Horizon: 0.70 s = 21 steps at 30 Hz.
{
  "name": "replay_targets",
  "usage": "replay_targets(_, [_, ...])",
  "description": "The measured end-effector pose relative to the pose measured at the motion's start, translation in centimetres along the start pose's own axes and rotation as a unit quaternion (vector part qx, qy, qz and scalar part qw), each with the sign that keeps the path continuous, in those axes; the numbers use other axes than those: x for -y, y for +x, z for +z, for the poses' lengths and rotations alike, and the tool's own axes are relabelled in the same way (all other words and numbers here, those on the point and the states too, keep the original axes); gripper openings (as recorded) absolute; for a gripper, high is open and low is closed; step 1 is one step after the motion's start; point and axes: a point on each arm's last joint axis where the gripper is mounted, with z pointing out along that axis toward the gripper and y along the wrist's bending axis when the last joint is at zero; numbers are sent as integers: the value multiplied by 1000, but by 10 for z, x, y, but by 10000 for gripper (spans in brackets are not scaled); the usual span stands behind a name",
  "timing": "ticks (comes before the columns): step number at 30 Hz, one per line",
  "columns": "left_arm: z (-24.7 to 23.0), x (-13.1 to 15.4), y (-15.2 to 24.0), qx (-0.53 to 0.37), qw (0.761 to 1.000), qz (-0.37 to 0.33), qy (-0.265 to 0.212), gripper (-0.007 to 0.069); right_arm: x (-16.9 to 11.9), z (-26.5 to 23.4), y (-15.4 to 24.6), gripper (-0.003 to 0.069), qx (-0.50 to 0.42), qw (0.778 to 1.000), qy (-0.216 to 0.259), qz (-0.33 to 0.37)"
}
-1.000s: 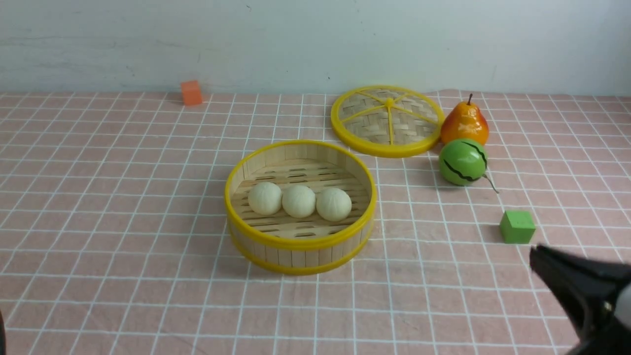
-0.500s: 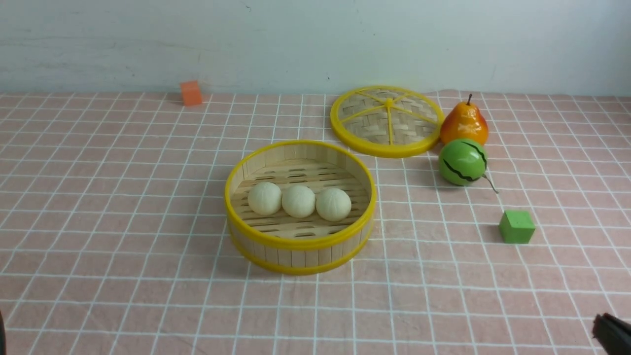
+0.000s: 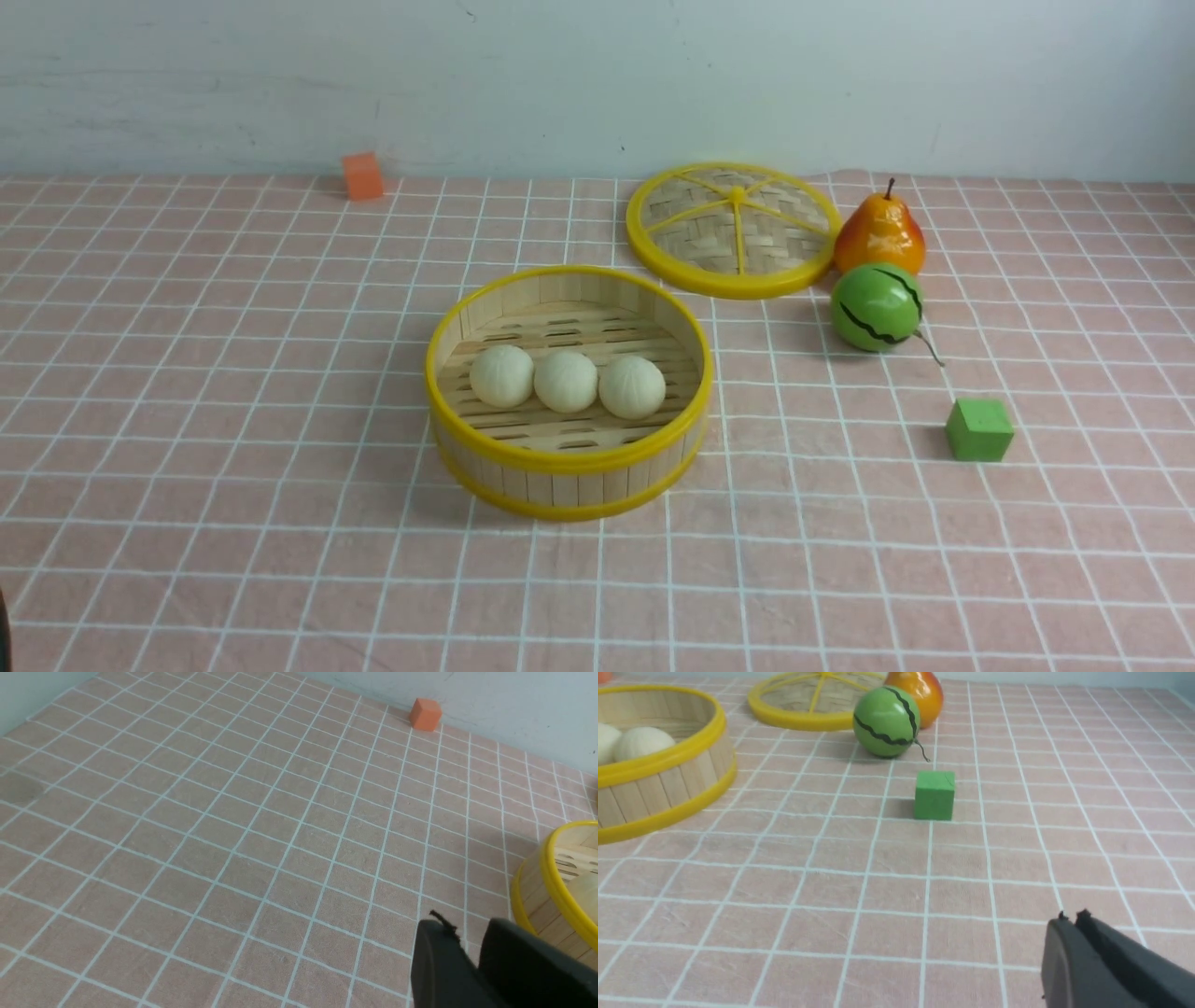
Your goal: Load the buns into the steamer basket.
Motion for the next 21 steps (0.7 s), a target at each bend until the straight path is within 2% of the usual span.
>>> replay_targets(21, [0,0,0,0,1000,0,0,158,1,-1,4,22,-27,1000,5,5])
